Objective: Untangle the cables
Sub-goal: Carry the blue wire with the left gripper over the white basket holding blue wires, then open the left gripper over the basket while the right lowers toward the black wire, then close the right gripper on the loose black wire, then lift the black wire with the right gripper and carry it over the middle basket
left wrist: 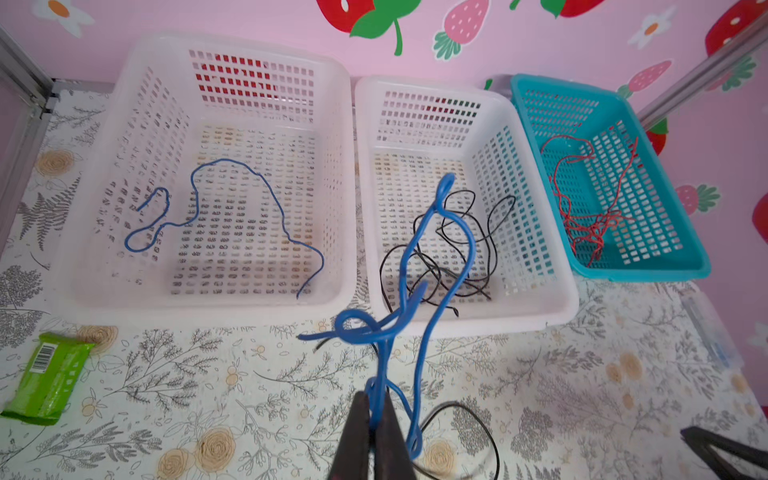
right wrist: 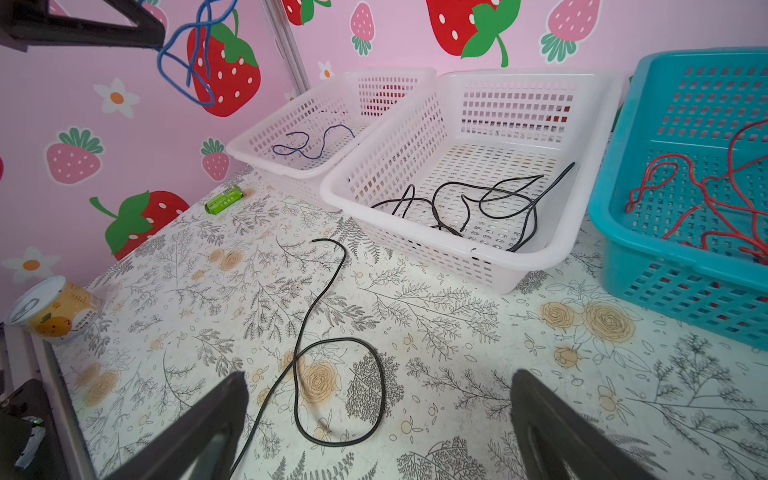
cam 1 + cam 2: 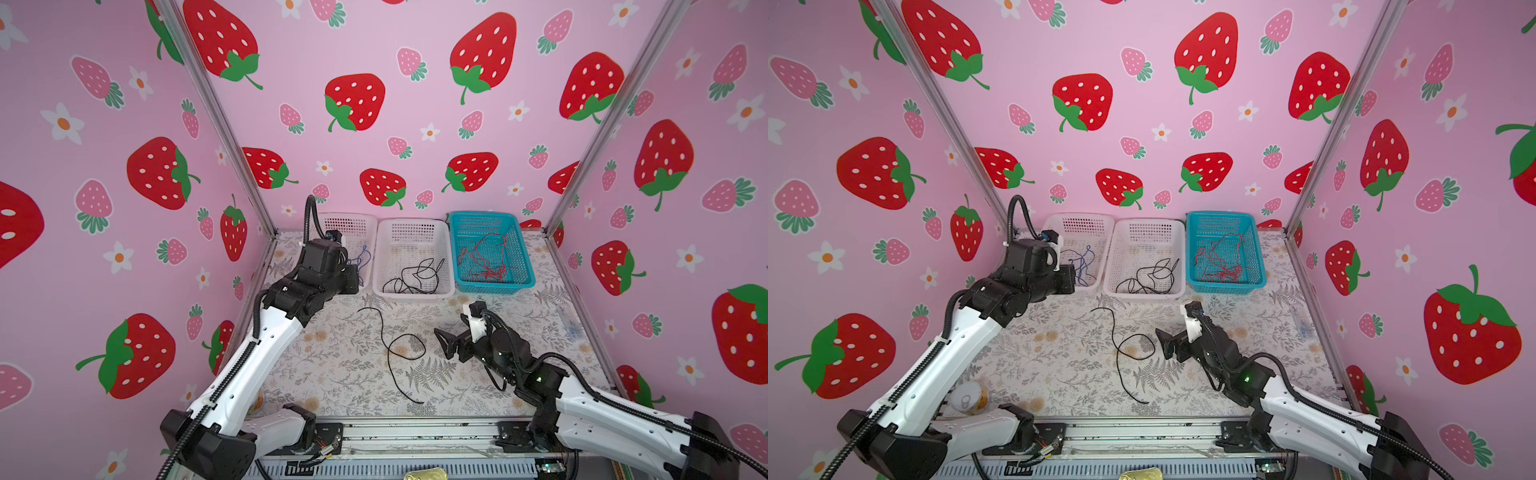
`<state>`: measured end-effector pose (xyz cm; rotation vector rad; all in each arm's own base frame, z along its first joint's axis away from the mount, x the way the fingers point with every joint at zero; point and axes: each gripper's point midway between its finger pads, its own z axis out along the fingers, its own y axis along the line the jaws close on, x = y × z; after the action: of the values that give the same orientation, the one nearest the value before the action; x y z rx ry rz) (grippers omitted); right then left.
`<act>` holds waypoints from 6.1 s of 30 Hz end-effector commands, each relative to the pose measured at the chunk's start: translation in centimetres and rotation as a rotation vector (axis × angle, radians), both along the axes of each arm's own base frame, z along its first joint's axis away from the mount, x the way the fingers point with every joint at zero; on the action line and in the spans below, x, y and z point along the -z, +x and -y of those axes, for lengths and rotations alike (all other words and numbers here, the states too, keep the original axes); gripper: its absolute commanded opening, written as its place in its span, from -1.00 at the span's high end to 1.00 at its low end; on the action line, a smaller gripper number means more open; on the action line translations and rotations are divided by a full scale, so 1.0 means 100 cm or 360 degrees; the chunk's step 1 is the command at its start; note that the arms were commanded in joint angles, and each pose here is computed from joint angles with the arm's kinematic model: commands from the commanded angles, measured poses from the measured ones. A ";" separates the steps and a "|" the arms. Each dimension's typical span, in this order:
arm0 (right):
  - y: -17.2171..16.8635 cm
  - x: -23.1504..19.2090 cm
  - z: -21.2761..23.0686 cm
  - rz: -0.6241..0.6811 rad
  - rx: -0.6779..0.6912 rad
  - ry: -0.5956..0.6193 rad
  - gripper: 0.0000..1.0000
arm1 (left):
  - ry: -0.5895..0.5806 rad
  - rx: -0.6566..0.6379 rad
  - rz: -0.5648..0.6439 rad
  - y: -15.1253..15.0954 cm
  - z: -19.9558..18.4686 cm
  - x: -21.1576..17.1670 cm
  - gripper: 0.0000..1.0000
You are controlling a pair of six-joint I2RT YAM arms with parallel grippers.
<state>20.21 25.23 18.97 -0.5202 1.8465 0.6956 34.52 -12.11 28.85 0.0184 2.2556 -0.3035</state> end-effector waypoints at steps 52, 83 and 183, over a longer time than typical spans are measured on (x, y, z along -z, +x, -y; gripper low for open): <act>-0.017 0.037 -0.027 -0.0242 -0.0090 -0.0067 -0.99 | -0.0105 -0.0368 -0.0229 0.144 -0.057 0.070 0.44; -0.025 0.108 -0.085 -0.0309 -0.0304 -0.0572 -0.99 | -0.0257 -0.0577 0.0194 -0.058 -0.084 0.044 -0.69; -0.035 -0.145 -0.078 0.0317 -0.0367 -0.0123 1.00 | -0.0273 -0.0517 0.0303 -0.070 -0.080 0.056 -0.98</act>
<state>16.70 34.15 30.72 -0.8464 1.6978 0.7398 27.56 -4.27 23.08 -0.3733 2.0178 -0.2952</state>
